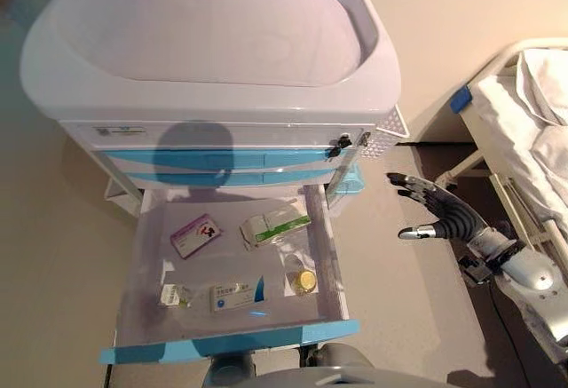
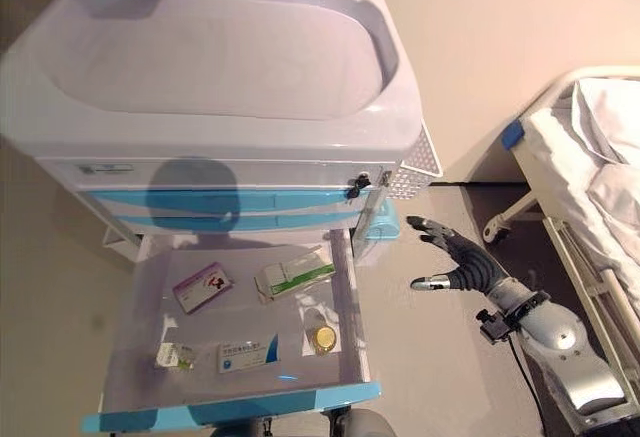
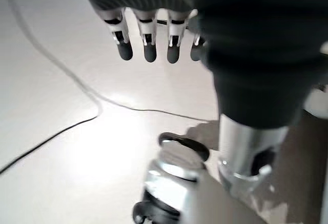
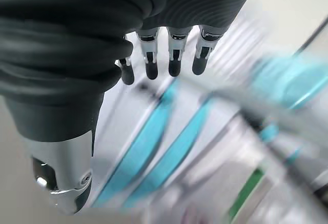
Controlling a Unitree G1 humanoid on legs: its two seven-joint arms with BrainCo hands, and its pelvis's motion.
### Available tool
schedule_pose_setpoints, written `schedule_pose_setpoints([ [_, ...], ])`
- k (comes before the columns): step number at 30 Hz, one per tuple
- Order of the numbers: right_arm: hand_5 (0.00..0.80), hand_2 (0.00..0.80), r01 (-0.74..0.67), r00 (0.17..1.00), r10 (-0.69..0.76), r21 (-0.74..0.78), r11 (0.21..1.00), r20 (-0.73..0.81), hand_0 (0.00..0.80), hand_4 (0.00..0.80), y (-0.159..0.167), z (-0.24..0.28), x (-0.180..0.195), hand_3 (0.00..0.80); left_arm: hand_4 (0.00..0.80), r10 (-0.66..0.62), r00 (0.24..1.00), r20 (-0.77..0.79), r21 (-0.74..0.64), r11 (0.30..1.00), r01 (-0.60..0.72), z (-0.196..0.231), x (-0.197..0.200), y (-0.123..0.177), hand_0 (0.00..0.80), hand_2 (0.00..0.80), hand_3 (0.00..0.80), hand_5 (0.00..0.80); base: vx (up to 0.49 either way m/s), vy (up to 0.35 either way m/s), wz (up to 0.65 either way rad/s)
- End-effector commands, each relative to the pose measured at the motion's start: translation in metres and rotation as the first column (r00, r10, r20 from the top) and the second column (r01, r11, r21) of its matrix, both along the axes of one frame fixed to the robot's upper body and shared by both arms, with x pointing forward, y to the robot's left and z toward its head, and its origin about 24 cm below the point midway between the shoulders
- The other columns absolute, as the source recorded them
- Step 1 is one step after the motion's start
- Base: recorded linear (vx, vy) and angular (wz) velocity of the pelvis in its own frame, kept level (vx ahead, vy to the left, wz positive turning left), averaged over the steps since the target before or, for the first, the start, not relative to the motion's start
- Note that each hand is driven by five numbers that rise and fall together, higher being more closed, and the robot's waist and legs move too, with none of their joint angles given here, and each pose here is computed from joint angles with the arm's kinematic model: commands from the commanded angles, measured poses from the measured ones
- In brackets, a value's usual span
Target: Open the drawer and pick up the medicine
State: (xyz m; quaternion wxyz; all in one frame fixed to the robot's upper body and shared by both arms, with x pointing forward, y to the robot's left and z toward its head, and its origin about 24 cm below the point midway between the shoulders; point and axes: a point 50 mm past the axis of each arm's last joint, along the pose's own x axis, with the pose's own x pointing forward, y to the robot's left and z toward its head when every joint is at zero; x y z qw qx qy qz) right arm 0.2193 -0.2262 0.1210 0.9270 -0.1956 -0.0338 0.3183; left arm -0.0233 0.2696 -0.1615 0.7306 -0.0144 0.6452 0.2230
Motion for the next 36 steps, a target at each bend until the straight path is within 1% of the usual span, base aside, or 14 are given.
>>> schedule_pose_setpoints([
  [1, 0.0, 0.0, -0.193, 0.981, 0.193, 0.086, 0.977, 0.01, 0.0, 0.0, 0.029, 0.021, 0.009, 0.0, 0.0, -0.009, 0.999, -0.051, -0.022, 1.0, 0.008, 0.002, -0.012, 0.003, 0.0, 0.0, 0.0, 0.0, 0.017, -0.03, 0.28],
  [4, 0.0, 0.0, -0.216, 0.976, 0.216, 0.08, 0.973, 0.014, 0.0, 0.0, 0.038, 0.021, 0.016, 0.0, 0.0, -0.016, 0.998, -0.061, -0.036, 0.999, 0.013, 0.001, -0.015, 0.0, 0.0, 0.0, 0.0, 0.0, 0.02, -0.039, 0.27],
  [5, 0.0, 0.0, -0.265, 0.964, 0.262, 0.047, 0.963, 0.048, 0.0, 0.0, 0.052, 0.027, 0.023, 0.0, 0.0, -0.022, 0.998, -0.066, -0.047, 0.999, 0.019, 0.0, -0.016, -0.003, 0.0, 0.0, 0.0, 0.0, 0.012, -0.027, 0.23],
  [6, 0.0, 0.0, -0.265, 0.964, 0.263, 0.047, 0.963, 0.048, 0.0, 0.0, 0.052, 0.027, 0.023, 0.0, 0.0, -0.022, 0.998, -0.066, -0.047, 0.999, 0.019, 0.0, -0.016, -0.003, 0.0, 0.0, 0.0, 0.0, 0.007, -0.048, 0.26],
  [9, 0.0, 0.0, -0.29, 0.954, 0.282, 0.064, 0.955, 0.104, 0.0, 0.0, 0.077, 0.027, 0.037, 0.0, 0.0, -0.037, 0.997, -0.073, -0.041, 0.999, 0.034, 0.0, -0.015, -0.002, 0.0, 0.0, 0.0, 0.0, -0.005, -0.026, 0.22],
  [14, 0.0, 0.0, -0.263, 0.959, 0.25, 0.087, 0.961, 0.134, 0.0, 0.0, 0.101, 0.016, 0.051, 0.0, 0.0, -0.041, 0.997, -0.064, -0.025, 0.999, 0.039, 0.0, -0.011, -0.002, 0.0, 0.0, 0.0, 0.0, -0.019, -0.02, 0.19],
  [16, 0.0, 0.0, -0.242, 0.96, 0.231, 0.054, 0.969, 0.156, 0.0, 0.0, 0.112, 0.011, 0.058, 0.0, 0.0, -0.045, 0.998, -0.054, -0.017, 0.999, 0.044, 0.0, -0.007, -0.001, 0.0, 0.0, 0.0, 0.0, -0.018, -0.012, 0.1],
  [17, 0.0, 0.0, -0.184, 0.968, 0.18, 0.009, 0.983, 0.173, 0.0, 0.0, 0.119, 0.002, 0.067, 0.0, 0.0, -0.038, 0.999, -0.027, -0.011, 0.999, 0.038, -0.001, 0.001, -0.002, 0.0, 0.0, 0.0, 0.0, -0.014, -0.012, 0.12],
  [20, 0.0, 0.0, -0.14, 0.974, 0.143, -0.027, 0.99, 0.179, 0.0, 0.0, 0.125, -0.008, 0.072, 0.0, 0.0, -0.027, 1.0, -0.004, 0.0, 1.0, 0.027, -0.001, 0.009, -0.001, 0.0, 0.0, 0.0, 0.0, -0.021, -0.012, 0.14],
  [21, 0.0, 0.0, -0.047, 0.986, 0.056, -0.061, 0.997, 0.159, 0.0, 0.0, 0.123, -0.025, 0.08, 0.0, 0.0, -0.022, 1.0, 0.01, 0.009, 1.0, 0.022, -0.001, 0.014, -0.001, 0.0, 0.0, 0.0, 0.0, -0.011, -0.009, 0.11],
  [23, 0.0, 0.0, -0.003, 0.974, 0.04, -0.163, 0.987, 0.224, 0.0, 0.0, 0.125, -0.027, 0.087, 0.0, 0.0, -0.022, 1.0, 0.005, 0.012, 1.0, 0.022, -0.001, 0.015, -0.001, 0.0, 0.0, 0.0, 0.0, -0.009, -0.005, 0.13],
  [24, 0.0, 0.0, -0.003, 0.973, 0.04, -0.163, 0.987, 0.225, 0.0, 0.0, 0.125, -0.027, 0.087, 0.0, 0.0, -0.021, 1.0, 0.005, 0.012, 1.0, 0.021, -0.001, 0.015, -0.001, 0.0, 0.0, 0.0, 0.0, -0.005, 0.002, 0.19],
  [27, 0.0, 0.0, 0.113, 0.934, 0.042, -0.406, 0.907, 0.354, 0.0, 0.0, 0.12, -0.036, 0.099, 0.0, 0.0, -0.049, 0.999, 0.018, 0.012, 0.999, 0.048, -0.002, 0.022, -0.002, 0.0, 0.0, 0.0, 0.0, -0.023, 0.008, 0.13],
  [36, 0.0, 0.0, 0.126, 0.937, 0.073, -0.522, 0.843, 0.343, 0.0, 0.0, 0.134, -0.052, 0.109, 0.0, 0.0, -0.059, 0.998, 0.033, 0.017, 0.998, 0.058, -0.003, 0.029, -0.005, 0.0, 0.0, 0.0, 0.0, 0.0, 0.0, 0.0],
])
